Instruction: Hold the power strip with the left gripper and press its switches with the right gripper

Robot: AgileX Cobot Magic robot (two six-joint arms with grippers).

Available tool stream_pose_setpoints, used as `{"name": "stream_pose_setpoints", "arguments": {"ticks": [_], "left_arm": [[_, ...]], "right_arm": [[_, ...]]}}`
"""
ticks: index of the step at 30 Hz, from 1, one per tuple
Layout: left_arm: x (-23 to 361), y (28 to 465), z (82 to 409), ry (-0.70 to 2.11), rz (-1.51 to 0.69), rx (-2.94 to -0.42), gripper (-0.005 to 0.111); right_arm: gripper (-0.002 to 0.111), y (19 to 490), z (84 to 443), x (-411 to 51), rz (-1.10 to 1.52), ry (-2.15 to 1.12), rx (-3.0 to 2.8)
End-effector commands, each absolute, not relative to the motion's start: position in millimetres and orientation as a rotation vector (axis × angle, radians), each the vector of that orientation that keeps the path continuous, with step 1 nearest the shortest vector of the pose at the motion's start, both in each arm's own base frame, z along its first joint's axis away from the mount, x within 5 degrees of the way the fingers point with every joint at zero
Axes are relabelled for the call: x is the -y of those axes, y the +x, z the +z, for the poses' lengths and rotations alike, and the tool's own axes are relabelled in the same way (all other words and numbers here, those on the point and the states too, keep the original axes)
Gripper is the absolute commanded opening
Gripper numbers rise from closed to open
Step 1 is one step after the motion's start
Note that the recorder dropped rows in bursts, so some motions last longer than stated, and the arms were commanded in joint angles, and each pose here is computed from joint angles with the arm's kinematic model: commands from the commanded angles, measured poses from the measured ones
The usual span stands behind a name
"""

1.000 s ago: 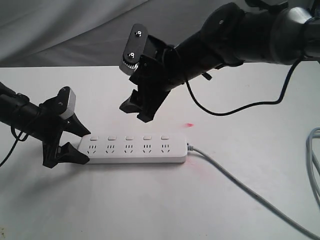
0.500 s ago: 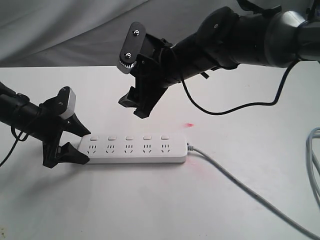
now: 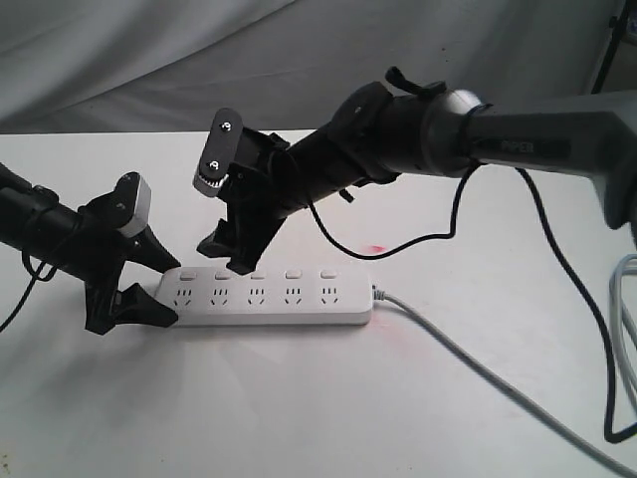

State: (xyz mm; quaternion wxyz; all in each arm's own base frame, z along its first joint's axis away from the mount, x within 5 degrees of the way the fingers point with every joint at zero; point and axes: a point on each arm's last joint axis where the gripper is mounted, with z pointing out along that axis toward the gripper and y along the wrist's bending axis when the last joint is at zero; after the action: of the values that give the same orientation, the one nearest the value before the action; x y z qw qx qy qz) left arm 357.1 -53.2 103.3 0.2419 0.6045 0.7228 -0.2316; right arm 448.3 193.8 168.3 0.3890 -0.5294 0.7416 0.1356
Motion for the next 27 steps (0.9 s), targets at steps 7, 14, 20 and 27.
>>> {"name": "stream_pose_setpoints", "arguments": {"ticks": [7, 14, 20, 27], "left_arm": [[56, 359, 105, 1.641, -0.636, -1.968, 0.0], [56, 359, 105, 1.641, -0.636, -1.968, 0.0], [56, 359, 105, 1.641, -0.636, -1.968, 0.0], [56, 359, 105, 1.641, -0.636, -1.968, 0.0]], "right_arm": [[0.069, 477, 145, -214, 0.508, -1.359, -1.883], [0.069, 480, 139, -214, 0.482, -1.362, -1.886], [0.069, 480, 139, -214, 0.475, -1.368, -1.881], [0.069, 481, 139, -213, 0.464, -1.361, -1.881]]}}
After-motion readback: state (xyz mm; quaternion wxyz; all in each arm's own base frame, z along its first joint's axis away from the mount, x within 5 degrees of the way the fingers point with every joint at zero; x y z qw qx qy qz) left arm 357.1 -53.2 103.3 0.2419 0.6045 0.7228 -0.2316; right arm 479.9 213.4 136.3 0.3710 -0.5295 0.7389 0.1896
